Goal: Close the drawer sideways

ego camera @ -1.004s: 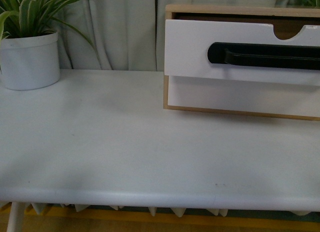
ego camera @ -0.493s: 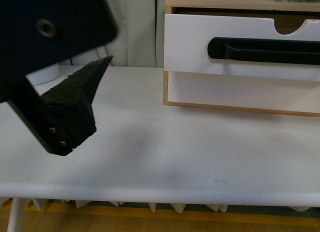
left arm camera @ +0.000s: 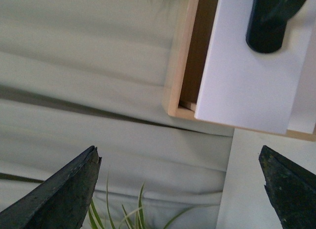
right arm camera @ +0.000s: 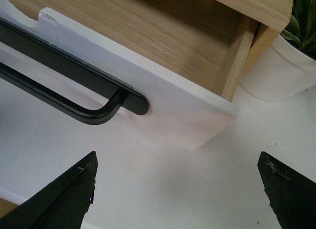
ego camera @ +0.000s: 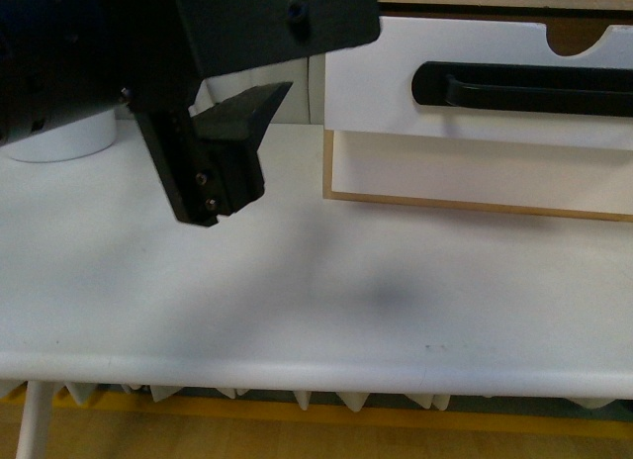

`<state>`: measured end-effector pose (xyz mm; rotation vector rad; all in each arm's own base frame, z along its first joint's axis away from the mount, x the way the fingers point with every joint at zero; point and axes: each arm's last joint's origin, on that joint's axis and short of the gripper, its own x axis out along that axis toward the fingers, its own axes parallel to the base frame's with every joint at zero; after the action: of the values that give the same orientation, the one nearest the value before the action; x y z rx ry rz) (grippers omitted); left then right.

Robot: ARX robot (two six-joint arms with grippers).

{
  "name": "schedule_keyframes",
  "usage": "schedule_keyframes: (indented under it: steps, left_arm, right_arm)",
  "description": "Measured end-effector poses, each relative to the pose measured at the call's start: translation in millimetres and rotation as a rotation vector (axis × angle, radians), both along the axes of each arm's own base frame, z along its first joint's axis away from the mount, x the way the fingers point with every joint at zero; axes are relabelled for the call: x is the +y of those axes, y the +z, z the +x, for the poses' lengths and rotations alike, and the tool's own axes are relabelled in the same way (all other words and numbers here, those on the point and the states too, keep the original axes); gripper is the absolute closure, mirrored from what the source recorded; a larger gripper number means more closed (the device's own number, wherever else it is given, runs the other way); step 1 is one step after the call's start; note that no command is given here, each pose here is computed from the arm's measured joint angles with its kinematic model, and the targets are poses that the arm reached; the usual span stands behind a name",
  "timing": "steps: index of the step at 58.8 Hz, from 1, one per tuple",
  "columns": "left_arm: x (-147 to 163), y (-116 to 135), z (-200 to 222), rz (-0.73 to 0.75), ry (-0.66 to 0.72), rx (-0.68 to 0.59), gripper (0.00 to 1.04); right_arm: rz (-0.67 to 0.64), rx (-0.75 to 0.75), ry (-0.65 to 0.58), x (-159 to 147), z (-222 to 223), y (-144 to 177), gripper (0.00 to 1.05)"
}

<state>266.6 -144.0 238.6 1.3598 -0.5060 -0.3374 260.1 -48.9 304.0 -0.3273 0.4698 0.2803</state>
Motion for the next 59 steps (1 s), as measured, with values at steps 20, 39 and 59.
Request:
schedule_keyframes:
  steps: [20,39,59]
  left_arm:
    - [-30.0,12.8,2.2,0.029,-0.060,0.026,0.06]
    - [-55.2,16.1,12.4,0.031,-0.099,0.020,0.06]
    - [-76.1,19.4,41.8,0.049,-0.108,-0.004,0.06]
  right_arm:
    - [-0.043,0.008,0.006,-0.8,12.0,1.7,0.09]
    - [-0.052,0.009,0.011,-1.3,14.1,3.6,0.09]
    - [-0.071,0.011,0.006,-6.6,32.3,6.0,0.09]
